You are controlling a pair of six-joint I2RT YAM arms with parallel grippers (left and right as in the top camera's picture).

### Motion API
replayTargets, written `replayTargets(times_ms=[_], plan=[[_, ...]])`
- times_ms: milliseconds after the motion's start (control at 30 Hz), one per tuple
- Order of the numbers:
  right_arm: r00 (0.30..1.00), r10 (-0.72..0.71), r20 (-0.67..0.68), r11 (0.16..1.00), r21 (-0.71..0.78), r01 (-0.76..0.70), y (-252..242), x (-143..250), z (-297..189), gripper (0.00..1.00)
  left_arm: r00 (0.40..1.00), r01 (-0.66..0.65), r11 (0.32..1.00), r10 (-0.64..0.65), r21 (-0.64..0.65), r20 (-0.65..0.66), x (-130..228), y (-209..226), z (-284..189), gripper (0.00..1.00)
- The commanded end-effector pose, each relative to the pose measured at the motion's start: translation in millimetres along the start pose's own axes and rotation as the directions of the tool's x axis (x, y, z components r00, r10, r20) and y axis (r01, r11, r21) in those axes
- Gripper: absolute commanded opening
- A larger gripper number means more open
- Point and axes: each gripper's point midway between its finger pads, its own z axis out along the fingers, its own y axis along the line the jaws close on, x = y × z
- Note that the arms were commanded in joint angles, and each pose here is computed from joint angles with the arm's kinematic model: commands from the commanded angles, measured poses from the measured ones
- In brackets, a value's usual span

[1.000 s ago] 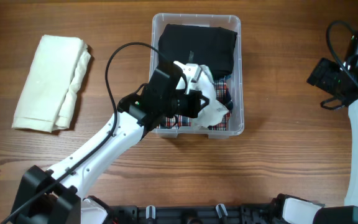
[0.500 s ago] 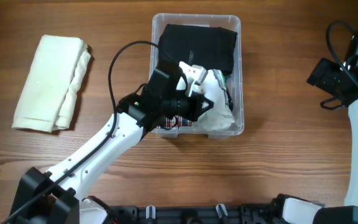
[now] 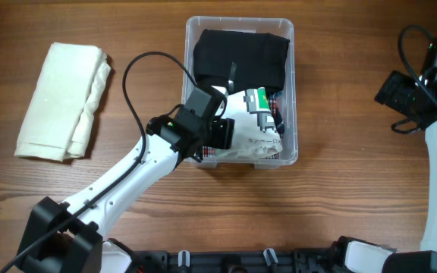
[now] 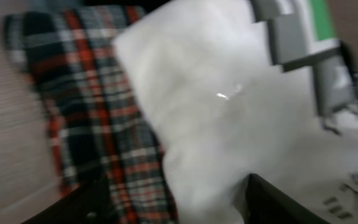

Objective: Pack container
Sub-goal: 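Lower the white T-shirt onto the plaid shirt's front half and release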

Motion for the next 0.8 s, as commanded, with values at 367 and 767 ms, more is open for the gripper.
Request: replayTargets(times_ms=[367,767], plan=[[0.999,0.007,0.032,1.0,0.009,-0.007,-3,-8,-7,1.0,0.969,0.054,0.998,-0.056,0.011,0.242,-64,-11,-69,0.47],[0.999,0.007,0.032,1.0,0.009,-0.007,-3,-8,-7,1.0,0.995,0.101,0.958,-0.101,0.27,-0.012,-19,-60,-60,0.04]])
